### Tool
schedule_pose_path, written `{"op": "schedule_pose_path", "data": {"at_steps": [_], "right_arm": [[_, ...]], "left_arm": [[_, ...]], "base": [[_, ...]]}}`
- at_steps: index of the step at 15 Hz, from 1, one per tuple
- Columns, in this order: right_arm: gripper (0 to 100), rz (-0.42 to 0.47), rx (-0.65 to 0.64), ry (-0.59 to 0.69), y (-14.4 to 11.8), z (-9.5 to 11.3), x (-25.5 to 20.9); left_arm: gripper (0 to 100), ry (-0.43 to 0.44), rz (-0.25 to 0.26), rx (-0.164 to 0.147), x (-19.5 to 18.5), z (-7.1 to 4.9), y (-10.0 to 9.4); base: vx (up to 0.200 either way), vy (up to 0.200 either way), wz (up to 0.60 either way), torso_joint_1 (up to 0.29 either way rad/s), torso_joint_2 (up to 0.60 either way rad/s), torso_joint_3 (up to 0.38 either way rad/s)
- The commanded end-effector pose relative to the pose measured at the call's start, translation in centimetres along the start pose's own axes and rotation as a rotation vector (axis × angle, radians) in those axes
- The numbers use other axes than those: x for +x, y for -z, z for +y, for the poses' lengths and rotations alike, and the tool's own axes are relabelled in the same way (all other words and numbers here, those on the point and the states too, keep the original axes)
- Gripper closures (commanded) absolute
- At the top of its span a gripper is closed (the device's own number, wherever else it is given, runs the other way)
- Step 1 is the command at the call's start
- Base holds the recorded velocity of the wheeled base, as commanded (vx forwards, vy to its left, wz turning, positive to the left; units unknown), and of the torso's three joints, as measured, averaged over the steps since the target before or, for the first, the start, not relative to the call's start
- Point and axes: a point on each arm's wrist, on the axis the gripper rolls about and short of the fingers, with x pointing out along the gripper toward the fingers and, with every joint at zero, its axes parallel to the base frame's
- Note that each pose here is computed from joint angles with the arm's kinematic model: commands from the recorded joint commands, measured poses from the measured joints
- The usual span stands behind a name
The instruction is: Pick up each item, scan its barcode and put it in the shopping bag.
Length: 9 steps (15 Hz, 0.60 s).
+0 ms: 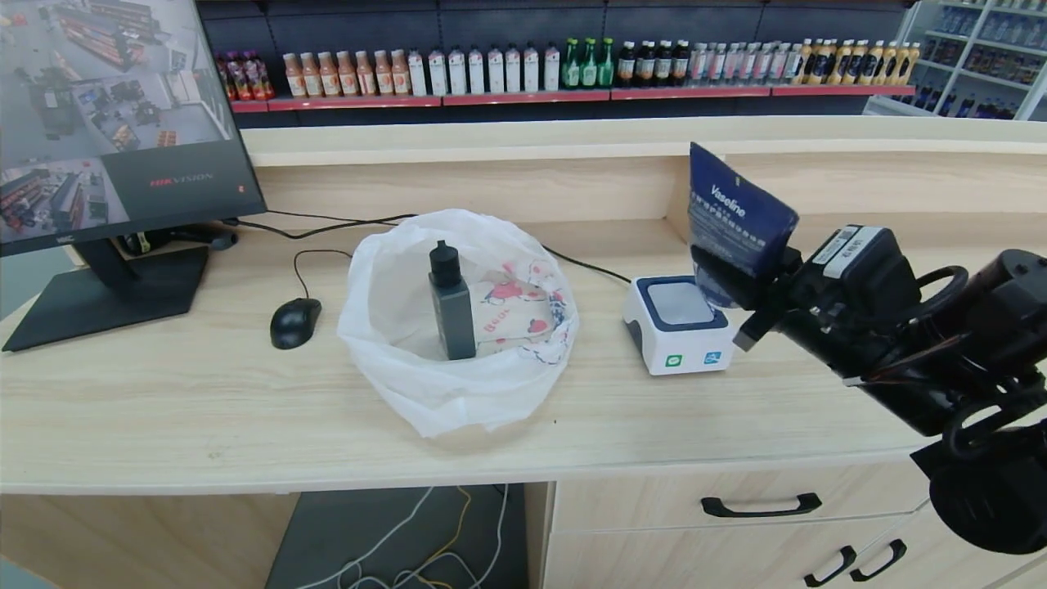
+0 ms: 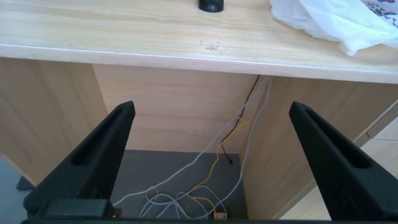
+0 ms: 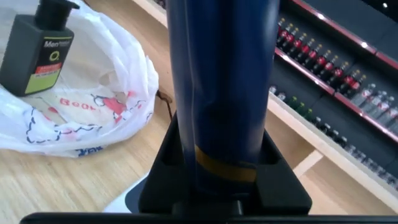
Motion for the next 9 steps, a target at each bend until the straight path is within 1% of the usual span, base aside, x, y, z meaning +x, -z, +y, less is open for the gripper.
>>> {"op": "schedule_pose_path", "data": {"at_steps": [1, 3, 4, 6, 7, 8, 9], "right_arm": [[100, 0.003, -0.040, -0.039, 2.1, -0.2, 0.7], [100, -0.034, -0.087, -0.106, 3.9, 0.1, 1.8], [100, -0.031, -0.111, -0.111, 4.6, 0.1, 2.0], [100, 0.007, -0.187, -0.102, 6.0, -0.4, 1.5], [100, 0.010, -0.218, -0.120, 6.8, -0.9, 1.0], [100, -0.008, -0.241, -0.134, 7.0, -1.3, 0.9], [100, -0.023, -0.257, -0.170, 7.6, -1.1, 0.8]], "left_arm": [[0, -0.001, 0.000, 0.000, 0.0, 0.0, 0.0], [0, -0.001, 0.000, 0.000, 0.0, 0.0, 0.0], [0, -0.001, 0.000, 0.000, 0.0, 0.0, 0.0], [0, -0.001, 0.000, 0.000, 0.0, 0.0, 0.0], [0, -0.001, 0.000, 0.000, 0.0, 0.0, 0.0], [0, -0.001, 0.000, 0.000, 0.0, 0.0, 0.0], [0, -0.001, 0.000, -0.001, 0.0, 0.0, 0.0]], "base": [[0.000, 0.000, 0.00, 0.000, 0.00, 0.000], [0.000, 0.000, 0.00, 0.000, 0.00, 0.000], [0.000, 0.000, 0.00, 0.000, 0.00, 0.000], [0.000, 0.000, 0.00, 0.000, 0.00, 0.000], [0.000, 0.000, 0.00, 0.000, 0.00, 0.000], [0.000, 0.000, 0.00, 0.000, 0.00, 0.000], [0.000, 0.000, 0.00, 0.000, 0.00, 0.000]]}}
